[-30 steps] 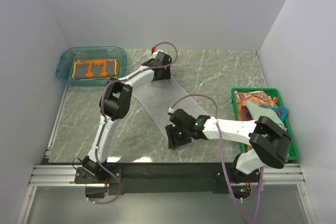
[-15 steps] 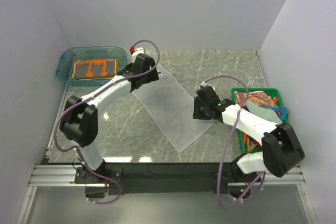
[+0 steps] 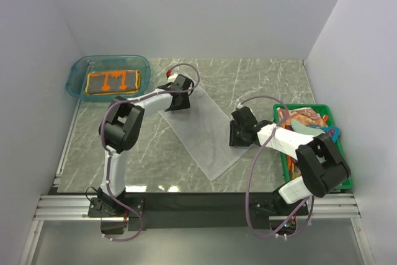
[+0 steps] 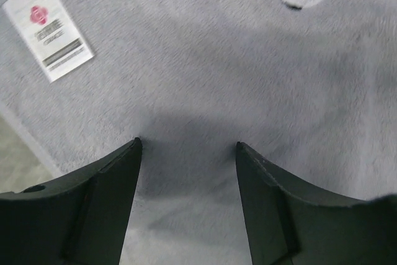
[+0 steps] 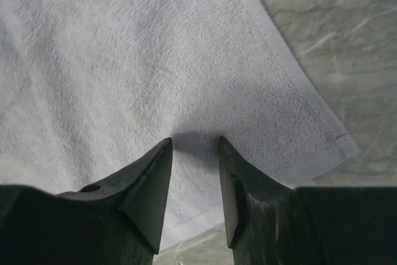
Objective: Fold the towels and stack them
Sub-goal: Flatten out the crumpled towel
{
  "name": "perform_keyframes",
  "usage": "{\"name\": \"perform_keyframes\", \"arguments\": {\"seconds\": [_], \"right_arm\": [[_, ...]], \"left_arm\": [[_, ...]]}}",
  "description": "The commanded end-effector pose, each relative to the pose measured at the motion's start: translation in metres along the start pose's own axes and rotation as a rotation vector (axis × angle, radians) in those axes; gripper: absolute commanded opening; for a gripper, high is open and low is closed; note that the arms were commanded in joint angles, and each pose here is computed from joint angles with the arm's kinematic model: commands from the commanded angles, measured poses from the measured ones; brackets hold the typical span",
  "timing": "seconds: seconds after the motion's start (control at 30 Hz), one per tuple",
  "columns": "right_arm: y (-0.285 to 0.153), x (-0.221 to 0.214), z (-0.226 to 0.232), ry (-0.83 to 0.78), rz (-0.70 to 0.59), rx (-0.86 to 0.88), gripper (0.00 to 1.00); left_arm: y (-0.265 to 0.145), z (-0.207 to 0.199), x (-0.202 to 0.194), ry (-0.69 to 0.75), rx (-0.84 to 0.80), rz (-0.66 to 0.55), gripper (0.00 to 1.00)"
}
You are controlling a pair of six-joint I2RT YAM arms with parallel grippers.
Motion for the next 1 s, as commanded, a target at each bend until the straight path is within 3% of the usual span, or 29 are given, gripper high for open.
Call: {"name": "perform_keyframes", "arguments": {"seconds": [0.0, 0.27, 0.47, 0.57, 0.73, 0.8, 0.87, 0.97], "right_arm": [[-0.001, -0.055, -0.007, -0.027, 0.168, -0.014, 0.44], [-0.034, -0.109, 0.046, -0.127, 0.237, 0.139, 0.46], [-0.055, -0.11, 0.086, -0.194, 0.235, 0.293, 0.47], [-0.079, -0.073, 0.099, -0.244, 0.089, 0.326, 0.47], [-0.091, 0.011, 0.082, -0.258, -0.134, 0.231, 0.47], [-0.094, 0.047, 0.081, -0.225, -0.202, 0.247, 0.45], [-0.087, 0.086, 0.079, -0.21, -0.273, 0.223, 0.37], [-0.067, 0.127, 0.088, -0.209, -0.298, 0.198, 0.34]], "left_arm": [[0.002, -0.018, 0.023, 0.022, -0.017, -0.059, 0.68], [0.027, -0.036, 0.027, 0.133, -0.052, -0.052, 0.7], [0.008, -0.055, 0.029, 0.15, -0.211, -0.054, 0.79], [-0.024, -0.047, 0.043, 0.12, -0.23, -0.109, 0.84], [-0.074, -0.029, 0.076, 0.093, -0.213, -0.222, 0.87], [-0.076, -0.021, 0.079, 0.093, -0.176, -0.238, 0.84], [-0.074, -0.016, 0.079, 0.104, -0.148, -0.238, 0.78], [-0.061, -0.012, 0.074, 0.114, -0.112, -0.212, 0.73]]}}
Point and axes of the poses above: each gripper's point midway between its finger pads, its own y axis out along the fingers, its own z axis along the line the jaws close on, x = y × z, the point moved 5 cm from there along -y, back along the fingers, and after that the axes turned 6 degrees about -y, right-handed, at the moved point
